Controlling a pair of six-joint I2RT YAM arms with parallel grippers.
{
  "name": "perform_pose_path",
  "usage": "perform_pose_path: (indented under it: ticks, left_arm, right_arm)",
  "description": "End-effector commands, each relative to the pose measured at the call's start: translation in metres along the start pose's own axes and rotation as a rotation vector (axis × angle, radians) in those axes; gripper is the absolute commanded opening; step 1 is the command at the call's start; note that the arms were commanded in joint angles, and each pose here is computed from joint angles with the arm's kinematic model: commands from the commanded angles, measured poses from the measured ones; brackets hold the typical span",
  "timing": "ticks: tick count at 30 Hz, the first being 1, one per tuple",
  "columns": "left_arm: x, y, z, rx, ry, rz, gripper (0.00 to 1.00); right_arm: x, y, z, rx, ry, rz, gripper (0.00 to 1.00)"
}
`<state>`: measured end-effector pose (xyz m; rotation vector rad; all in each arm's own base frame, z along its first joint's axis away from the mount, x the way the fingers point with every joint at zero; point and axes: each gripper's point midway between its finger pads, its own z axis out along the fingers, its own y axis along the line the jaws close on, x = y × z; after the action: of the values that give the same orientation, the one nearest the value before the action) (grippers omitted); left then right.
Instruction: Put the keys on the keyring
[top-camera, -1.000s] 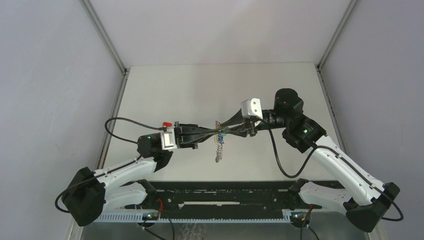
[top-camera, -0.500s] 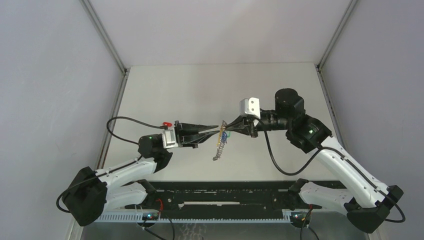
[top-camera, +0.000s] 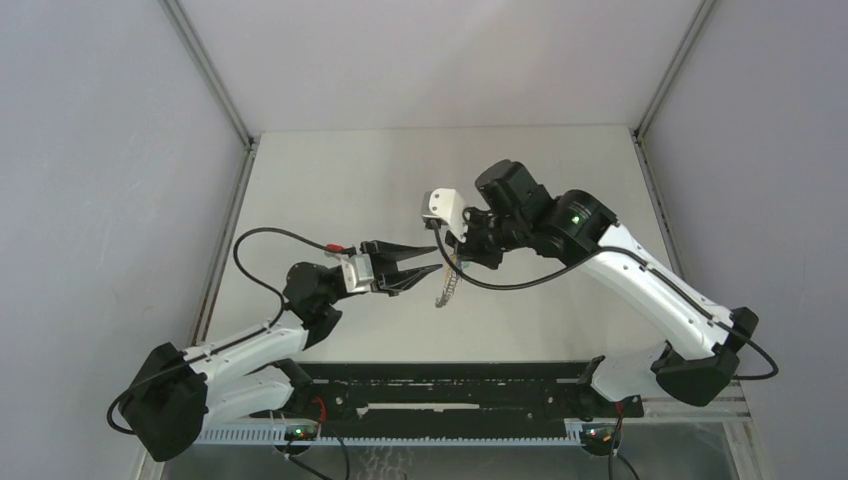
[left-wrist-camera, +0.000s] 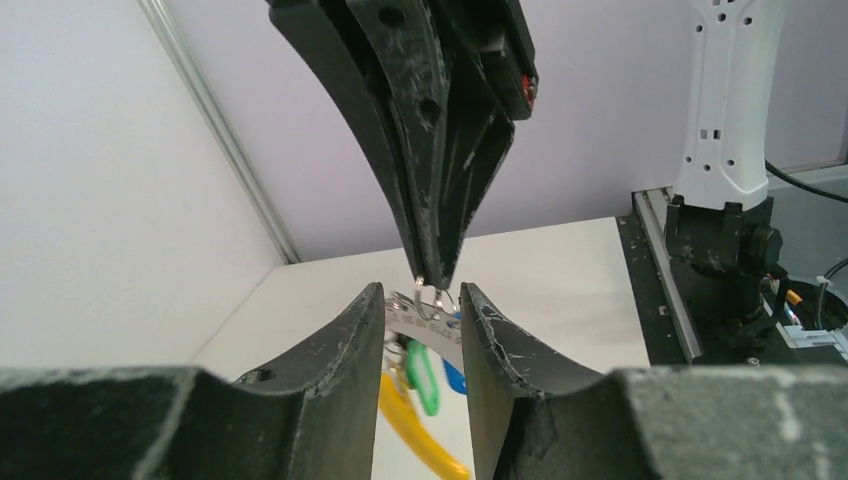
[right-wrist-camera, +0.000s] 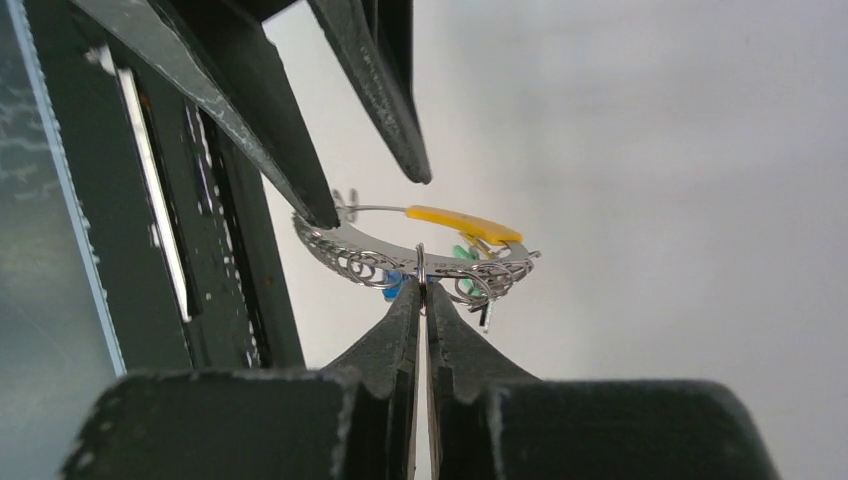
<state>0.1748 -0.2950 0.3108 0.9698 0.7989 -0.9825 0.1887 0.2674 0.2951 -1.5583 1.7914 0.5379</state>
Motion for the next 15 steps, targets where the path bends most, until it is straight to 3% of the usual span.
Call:
perform_pose_path:
  ticks: [1,7,15]
  left_arm:
    - [0.015,0.0,-0.005,-0.007,0.032,0.005,0.38]
    - [0.034,-0.004,-0.004,0.008,0.055,-0.044,0.39]
    - [0.03,-0.007,0.002,0.039,-0.017,-0.076,0.39]
  right_arm:
    - [0.009,-0.006,-0.013,0.086,0.118,-0.023,0.0]
    - [0.003,-0.003,-0.011,0.076,0.172,-0.071,0.0]
    - [0.003,0.001,-0.005,0.066,0.245,-0.131,0.0]
